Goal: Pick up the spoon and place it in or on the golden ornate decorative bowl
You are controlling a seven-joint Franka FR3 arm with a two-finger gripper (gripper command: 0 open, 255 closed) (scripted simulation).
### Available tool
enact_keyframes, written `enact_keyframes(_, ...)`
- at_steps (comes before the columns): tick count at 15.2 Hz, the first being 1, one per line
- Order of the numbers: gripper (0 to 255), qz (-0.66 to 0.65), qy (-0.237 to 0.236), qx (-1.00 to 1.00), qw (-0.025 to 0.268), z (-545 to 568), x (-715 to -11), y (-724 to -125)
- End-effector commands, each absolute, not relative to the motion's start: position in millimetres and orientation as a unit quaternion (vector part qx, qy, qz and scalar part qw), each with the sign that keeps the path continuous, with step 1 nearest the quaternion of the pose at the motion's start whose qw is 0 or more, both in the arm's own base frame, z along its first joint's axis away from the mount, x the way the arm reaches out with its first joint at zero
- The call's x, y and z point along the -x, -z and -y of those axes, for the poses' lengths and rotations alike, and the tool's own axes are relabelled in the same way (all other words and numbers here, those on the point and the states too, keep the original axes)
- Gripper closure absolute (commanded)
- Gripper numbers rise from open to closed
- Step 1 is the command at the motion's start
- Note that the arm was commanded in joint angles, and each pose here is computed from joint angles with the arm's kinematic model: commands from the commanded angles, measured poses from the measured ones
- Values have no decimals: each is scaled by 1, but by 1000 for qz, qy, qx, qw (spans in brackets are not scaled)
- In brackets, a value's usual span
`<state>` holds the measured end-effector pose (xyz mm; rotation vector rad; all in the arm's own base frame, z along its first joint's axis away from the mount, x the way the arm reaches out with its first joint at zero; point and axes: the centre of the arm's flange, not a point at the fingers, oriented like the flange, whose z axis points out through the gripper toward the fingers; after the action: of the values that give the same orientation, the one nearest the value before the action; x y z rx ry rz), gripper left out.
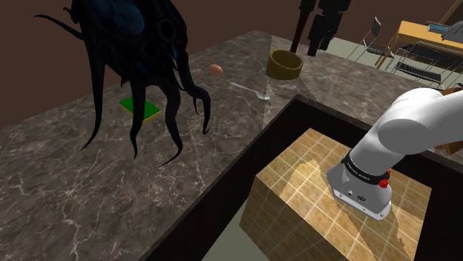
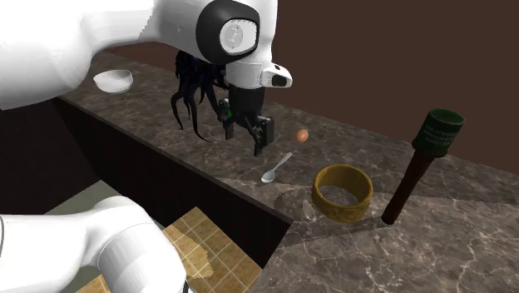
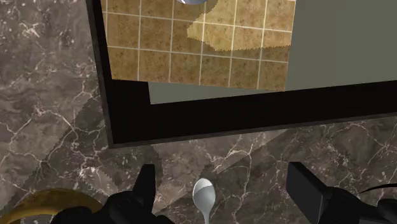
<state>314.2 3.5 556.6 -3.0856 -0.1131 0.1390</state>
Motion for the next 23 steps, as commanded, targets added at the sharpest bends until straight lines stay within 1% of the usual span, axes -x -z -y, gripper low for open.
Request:
enact_keyframes(1, 0, 37, -45, 998, 25, -4, -314, -557)
enact_keyframes(23, 0, 89, -78, 991, 69, -29, -548, -372)
